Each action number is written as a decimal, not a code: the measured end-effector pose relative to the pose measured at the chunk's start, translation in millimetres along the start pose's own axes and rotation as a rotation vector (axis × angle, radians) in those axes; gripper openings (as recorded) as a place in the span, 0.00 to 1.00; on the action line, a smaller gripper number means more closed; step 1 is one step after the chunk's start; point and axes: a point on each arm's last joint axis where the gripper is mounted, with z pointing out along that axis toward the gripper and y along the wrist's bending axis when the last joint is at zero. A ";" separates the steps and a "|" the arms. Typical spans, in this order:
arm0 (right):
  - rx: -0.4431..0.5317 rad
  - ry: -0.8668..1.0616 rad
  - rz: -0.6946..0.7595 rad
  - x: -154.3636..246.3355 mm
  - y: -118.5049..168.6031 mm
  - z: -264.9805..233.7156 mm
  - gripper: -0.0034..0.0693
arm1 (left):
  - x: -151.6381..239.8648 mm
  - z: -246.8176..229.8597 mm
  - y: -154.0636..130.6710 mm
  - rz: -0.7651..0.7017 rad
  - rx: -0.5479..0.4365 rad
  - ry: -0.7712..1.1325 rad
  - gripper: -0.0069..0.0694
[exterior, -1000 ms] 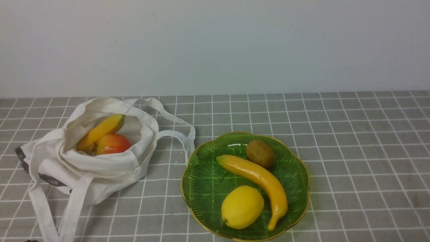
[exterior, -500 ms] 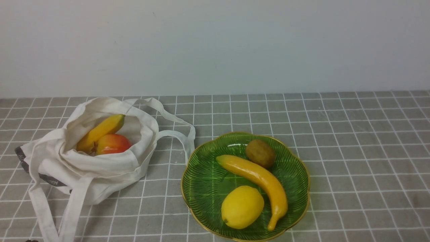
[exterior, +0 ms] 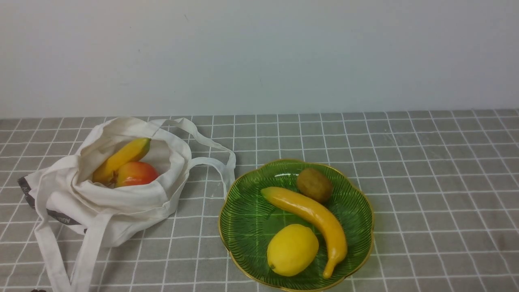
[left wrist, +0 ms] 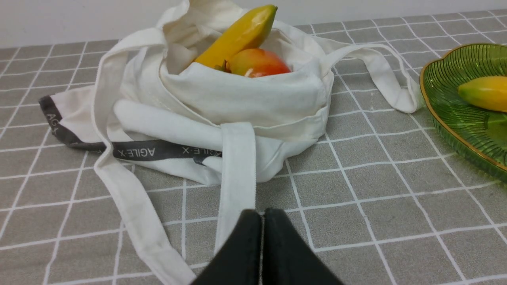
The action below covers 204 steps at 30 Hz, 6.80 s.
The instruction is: Take the fruit out of the bag on the grey coffee tablecloth and place them on the plate.
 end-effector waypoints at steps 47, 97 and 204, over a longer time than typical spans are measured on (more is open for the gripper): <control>0.000 0.000 0.000 0.0 0.0 0.0 0.03 | -182.1 80.0 -4.4 -0.092 0.073 0.740 0.08; 0.000 0.000 0.000 0.0 0.0 0.0 0.03 | -149.7 344.0 6.6 0.162 -0.051 0.826 0.50; 0.000 0.000 0.000 0.0 0.0 0.0 0.03 | -226.8 82.7 -40.7 0.176 0.572 0.644 0.08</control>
